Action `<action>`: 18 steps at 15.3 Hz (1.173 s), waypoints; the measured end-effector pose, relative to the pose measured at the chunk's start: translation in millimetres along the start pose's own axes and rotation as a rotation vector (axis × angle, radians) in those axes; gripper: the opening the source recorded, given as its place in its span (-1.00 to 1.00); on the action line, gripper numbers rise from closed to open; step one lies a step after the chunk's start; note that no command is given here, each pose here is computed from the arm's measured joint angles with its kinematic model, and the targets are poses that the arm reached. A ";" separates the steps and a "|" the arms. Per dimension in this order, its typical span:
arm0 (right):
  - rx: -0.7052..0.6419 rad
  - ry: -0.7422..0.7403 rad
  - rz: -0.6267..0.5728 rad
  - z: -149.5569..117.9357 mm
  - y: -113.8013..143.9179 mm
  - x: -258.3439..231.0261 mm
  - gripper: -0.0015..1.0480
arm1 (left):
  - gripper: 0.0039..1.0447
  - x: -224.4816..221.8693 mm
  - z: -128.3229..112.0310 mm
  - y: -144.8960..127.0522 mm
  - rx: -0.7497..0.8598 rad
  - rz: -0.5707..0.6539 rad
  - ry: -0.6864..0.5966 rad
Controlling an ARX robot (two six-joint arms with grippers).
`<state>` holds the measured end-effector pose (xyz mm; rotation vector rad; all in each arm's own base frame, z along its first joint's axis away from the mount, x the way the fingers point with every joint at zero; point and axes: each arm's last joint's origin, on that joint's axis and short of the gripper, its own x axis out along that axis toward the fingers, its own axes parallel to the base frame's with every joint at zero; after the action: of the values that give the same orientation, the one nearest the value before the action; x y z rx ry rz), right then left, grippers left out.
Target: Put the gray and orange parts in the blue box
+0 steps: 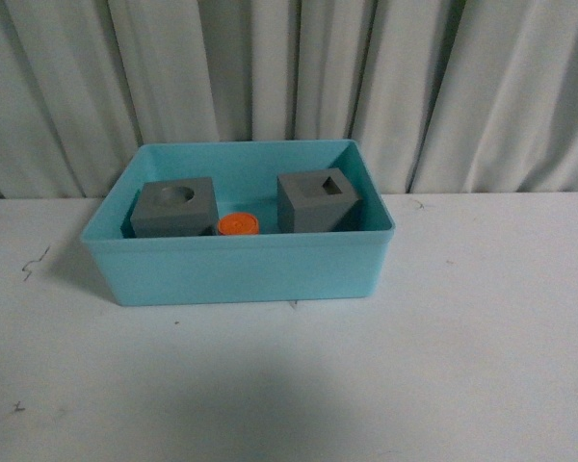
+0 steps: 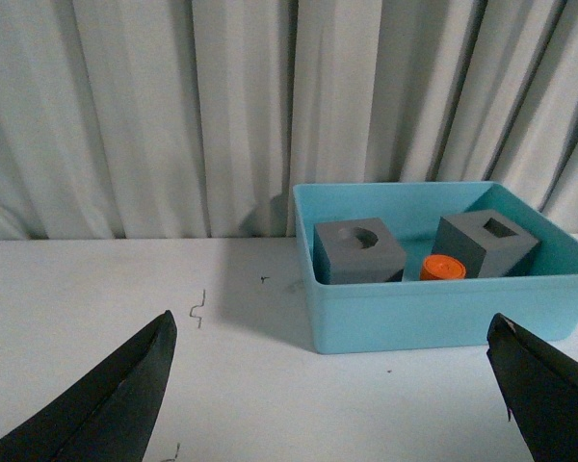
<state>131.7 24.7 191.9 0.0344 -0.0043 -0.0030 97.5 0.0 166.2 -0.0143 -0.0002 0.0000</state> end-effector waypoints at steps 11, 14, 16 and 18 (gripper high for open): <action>-0.028 0.000 0.003 -21.4 -25.5 -17.5 -0.96 | 0.88 0.0 0.0 0.0 0.000 0.000 0.000; -0.028 -0.008 0.003 -20.9 -25.5 -21.9 -0.96 | 0.88 0.0 0.0 0.0 0.000 0.000 0.000; -0.028 -0.003 0.003 -21.6 -25.5 -24.2 -0.96 | 0.88 0.0 0.0 0.0 0.000 0.000 0.000; -0.029 0.017 0.002 -25.3 -25.7 -33.6 -0.96 | 0.88 0.0 0.0 0.0 0.000 0.001 0.000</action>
<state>98.1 0.0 165.6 0.0059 0.0124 -0.0004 97.5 0.0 166.3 -0.0143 -0.0006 0.0011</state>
